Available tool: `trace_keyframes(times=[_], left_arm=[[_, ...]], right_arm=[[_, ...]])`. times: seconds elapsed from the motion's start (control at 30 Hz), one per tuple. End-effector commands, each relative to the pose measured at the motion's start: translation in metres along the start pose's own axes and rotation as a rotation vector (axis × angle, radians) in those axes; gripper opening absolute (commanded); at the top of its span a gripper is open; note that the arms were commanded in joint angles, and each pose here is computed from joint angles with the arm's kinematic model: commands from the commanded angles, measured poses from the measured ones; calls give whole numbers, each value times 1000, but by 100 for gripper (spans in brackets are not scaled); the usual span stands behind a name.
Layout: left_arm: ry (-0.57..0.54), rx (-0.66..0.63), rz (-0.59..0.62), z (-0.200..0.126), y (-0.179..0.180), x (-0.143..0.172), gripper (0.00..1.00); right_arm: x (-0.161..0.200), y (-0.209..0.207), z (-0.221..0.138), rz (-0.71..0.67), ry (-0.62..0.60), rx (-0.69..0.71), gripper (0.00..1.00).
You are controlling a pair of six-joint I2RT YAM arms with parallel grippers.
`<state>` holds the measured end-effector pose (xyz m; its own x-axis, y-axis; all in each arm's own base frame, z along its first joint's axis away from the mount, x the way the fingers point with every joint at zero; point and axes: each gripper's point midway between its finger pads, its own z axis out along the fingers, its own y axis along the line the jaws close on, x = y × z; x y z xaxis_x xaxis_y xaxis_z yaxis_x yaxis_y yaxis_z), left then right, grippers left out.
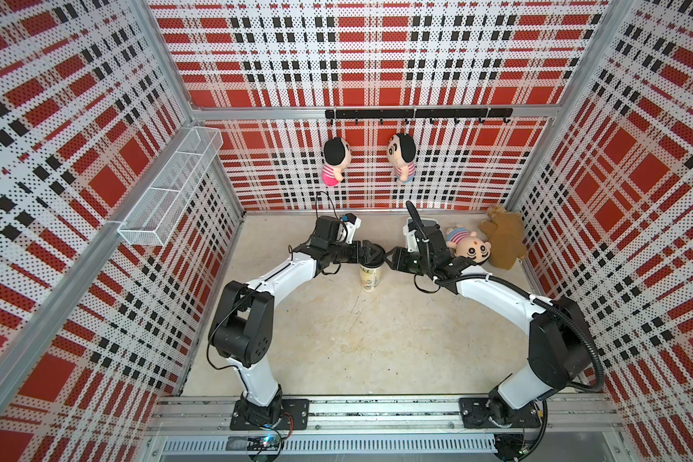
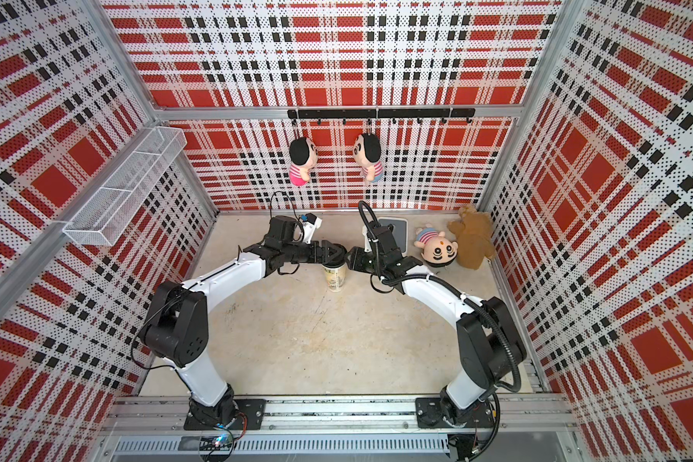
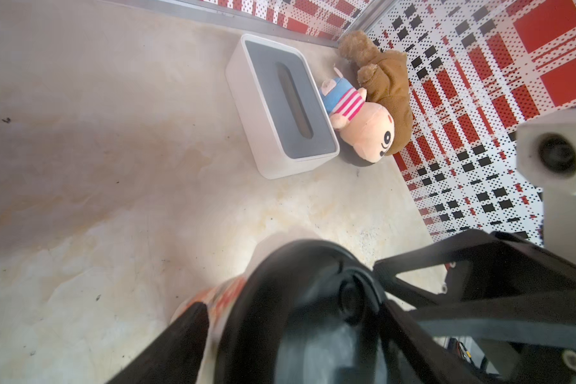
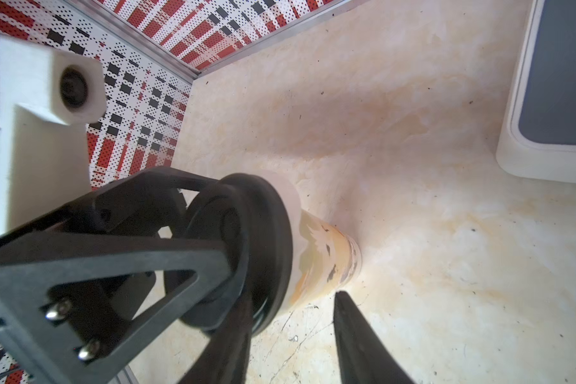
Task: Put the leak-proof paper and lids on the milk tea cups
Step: Secure the cup lid on the cup.
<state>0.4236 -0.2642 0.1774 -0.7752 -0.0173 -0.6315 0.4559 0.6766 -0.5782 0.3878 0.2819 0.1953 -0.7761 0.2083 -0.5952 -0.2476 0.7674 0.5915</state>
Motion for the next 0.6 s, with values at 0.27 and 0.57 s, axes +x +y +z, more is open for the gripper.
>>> trace_keyframes(times=[0.27, 0.57], left_arm=[[48, -108, -42, -14, 26, 12, 86], [38, -104, -47, -20, 26, 15, 87]], right_arm=[[-4, 15, -1, -32, 0, -35, 45], [3, 19, 2, -38, 17, -49, 46]])
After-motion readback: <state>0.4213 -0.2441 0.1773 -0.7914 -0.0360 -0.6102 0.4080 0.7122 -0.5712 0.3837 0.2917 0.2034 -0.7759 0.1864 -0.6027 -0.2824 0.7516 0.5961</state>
